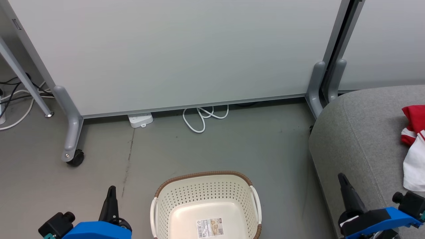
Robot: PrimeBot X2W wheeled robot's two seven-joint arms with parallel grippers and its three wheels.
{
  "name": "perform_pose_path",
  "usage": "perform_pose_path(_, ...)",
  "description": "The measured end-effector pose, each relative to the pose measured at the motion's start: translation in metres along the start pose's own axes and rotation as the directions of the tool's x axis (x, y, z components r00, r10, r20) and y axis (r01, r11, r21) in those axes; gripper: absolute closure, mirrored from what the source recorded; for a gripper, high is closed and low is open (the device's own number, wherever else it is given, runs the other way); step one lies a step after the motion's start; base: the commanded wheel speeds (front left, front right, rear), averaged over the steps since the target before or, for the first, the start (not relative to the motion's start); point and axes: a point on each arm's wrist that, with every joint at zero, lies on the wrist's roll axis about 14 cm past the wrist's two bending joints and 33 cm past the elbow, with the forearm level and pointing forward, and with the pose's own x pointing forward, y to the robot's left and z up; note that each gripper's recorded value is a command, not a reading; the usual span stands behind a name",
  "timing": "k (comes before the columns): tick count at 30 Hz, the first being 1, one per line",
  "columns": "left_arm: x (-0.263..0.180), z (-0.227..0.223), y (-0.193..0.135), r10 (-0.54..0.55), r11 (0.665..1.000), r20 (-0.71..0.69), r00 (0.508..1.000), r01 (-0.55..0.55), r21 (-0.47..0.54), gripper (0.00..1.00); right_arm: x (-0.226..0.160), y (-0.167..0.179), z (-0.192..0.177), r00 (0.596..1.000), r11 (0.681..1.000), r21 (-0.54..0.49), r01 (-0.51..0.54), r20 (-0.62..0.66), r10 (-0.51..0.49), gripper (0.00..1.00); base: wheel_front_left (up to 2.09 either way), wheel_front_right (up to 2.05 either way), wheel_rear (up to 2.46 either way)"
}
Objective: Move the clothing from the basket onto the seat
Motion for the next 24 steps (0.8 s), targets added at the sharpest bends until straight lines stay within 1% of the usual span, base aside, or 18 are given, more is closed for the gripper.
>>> perform_pose_path(9,0.004,0.006,-0.003,-0.003,0.994,0.009,1.0,0.004,-0.107,1.0,0.002,0.001,0.005,1.0,0.993,0.117,-0.007,0.018,0.005,1.0,0.0,0.0,0.0)
perform_pose_path(24,0.01,0.017,-0.01,-0.02,0.964,0.027,0.999,0.026,-0.263,1.0,0.005,0.003,0.014,0.999,0.957,0.29,-0.027,0.047,0.014,1.0,0.0,0.0,0.0)
